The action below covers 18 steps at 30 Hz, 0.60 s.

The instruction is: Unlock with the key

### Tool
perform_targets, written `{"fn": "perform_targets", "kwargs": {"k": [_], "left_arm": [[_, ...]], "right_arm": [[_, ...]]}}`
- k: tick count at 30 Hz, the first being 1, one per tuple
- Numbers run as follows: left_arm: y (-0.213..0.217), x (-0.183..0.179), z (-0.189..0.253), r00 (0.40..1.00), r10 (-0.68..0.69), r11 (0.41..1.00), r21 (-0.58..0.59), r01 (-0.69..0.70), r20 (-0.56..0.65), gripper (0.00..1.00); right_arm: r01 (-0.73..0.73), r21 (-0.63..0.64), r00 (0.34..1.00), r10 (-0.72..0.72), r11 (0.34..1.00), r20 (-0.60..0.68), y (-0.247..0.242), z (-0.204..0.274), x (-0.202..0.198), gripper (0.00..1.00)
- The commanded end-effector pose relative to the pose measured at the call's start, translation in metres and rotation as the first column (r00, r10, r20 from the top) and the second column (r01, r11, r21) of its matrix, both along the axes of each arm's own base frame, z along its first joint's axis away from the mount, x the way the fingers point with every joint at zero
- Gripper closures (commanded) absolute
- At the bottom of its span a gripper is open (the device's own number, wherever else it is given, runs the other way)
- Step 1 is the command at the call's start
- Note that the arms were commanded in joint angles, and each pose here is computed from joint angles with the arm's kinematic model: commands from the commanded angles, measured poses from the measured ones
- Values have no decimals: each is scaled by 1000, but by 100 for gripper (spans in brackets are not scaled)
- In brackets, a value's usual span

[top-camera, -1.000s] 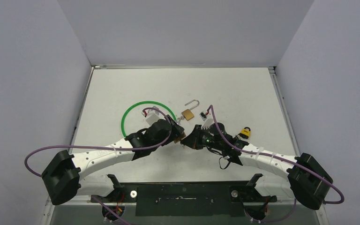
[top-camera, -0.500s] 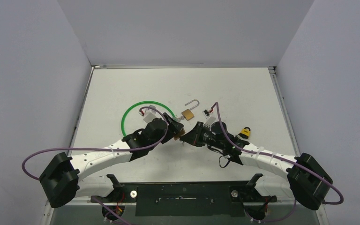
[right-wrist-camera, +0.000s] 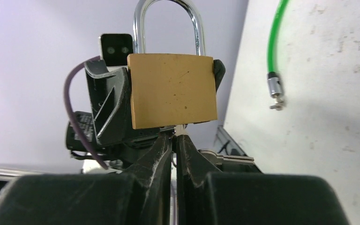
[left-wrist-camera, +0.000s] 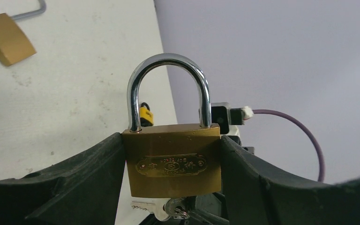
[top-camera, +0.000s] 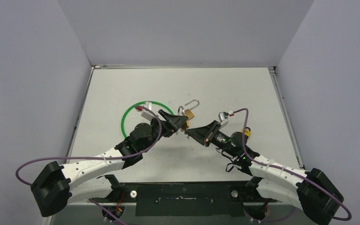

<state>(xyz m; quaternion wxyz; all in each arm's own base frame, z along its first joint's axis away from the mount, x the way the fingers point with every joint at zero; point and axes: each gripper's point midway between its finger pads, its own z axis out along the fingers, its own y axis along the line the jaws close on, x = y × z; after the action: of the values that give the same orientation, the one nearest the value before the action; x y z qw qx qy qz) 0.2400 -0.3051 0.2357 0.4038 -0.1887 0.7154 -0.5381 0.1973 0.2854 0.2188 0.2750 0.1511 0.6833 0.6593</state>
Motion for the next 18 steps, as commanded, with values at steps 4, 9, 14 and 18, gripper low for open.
{"fn": "perform_targets", "kwargs": {"k": [4, 9, 14, 18], "left_arm": [[-10, -42, 104, 951, -136, 936, -280, 215, 276, 100], [-6, -35, 100, 964, -100, 947, -273, 167, 245, 100], [10, -10, 77, 988, 34, 989, -148, -12, 154, 100], [29, 10, 49, 983, 172, 985, -9, -172, 67, 100]], "right_arm": [[78, 305, 996, -88, 949, 20, -21, 66, 12, 100], [80, 152, 989, -98, 985, 115, -16, 59, 14, 100], [138, -173, 954, -84, 975, 287, -18, 43, 22, 49], [176, -338, 924, -37, 925, 381, -23, 34, 26, 29]]}}
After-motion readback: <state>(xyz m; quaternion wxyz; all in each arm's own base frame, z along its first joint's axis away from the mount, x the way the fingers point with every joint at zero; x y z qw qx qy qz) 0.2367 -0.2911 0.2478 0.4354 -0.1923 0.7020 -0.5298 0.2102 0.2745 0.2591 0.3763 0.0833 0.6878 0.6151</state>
